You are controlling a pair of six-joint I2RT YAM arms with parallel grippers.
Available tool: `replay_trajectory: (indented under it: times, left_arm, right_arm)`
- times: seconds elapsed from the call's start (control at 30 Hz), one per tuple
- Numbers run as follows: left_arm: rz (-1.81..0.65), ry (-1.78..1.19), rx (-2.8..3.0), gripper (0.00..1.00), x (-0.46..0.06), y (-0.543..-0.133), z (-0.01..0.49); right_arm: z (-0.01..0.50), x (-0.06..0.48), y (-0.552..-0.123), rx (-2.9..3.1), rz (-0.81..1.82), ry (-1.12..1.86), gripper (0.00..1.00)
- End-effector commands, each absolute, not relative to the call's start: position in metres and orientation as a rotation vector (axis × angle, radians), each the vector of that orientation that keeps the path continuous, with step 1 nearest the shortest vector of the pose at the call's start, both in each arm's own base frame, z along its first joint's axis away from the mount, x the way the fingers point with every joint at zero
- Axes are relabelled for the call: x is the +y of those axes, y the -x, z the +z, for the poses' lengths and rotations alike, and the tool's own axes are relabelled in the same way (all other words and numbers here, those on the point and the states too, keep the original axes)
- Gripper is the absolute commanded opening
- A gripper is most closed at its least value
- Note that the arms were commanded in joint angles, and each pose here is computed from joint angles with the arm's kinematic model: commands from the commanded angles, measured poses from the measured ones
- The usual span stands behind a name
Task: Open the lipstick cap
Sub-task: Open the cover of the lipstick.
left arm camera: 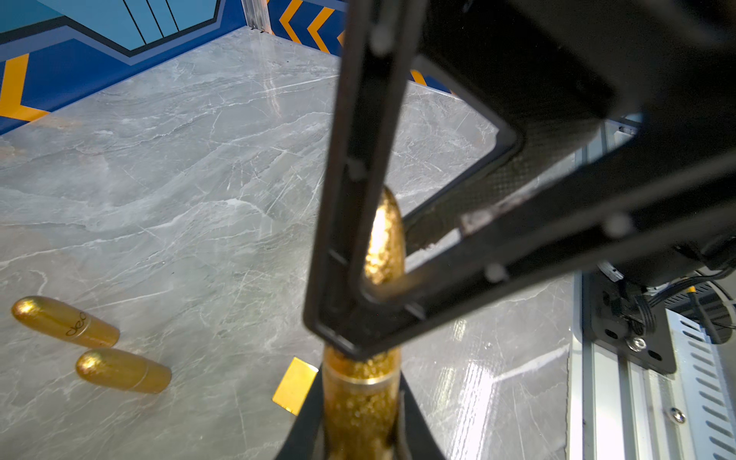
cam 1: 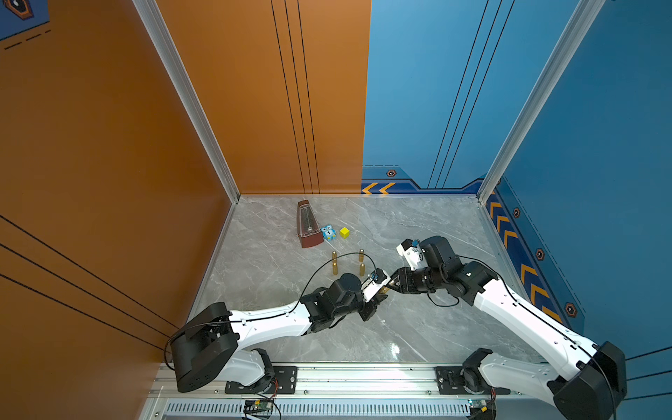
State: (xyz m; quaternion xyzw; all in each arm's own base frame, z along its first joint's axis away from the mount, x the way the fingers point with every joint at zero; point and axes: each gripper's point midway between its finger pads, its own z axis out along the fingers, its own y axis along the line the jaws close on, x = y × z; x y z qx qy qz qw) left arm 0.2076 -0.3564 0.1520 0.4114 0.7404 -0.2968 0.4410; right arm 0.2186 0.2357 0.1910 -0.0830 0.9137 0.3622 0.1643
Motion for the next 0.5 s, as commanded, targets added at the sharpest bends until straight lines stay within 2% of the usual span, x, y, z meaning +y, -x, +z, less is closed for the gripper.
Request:
replay_trajectory:
  times: [0.0,0.27,0.47]
  left_arm:
    - [-0.735,-1.0,1.825,0.0,-0.357,-0.208,0.159]
    - [-0.722,-0.994,1.834,0.0,-0.356,-0.209,0.157]
    - [-0.666,-1.007,1.893,0.0,-0.349,-0.212,0.147]
  right_arm:
    - [0.194,0.241,-0.221,2.58,1.054,0.263,0.29]
    - [0.193,0.24,-0.222,2.575,1.052,0.266,0.2]
    - [0.196,0.234,-0.226,2.564,1.033,0.237,0.18]
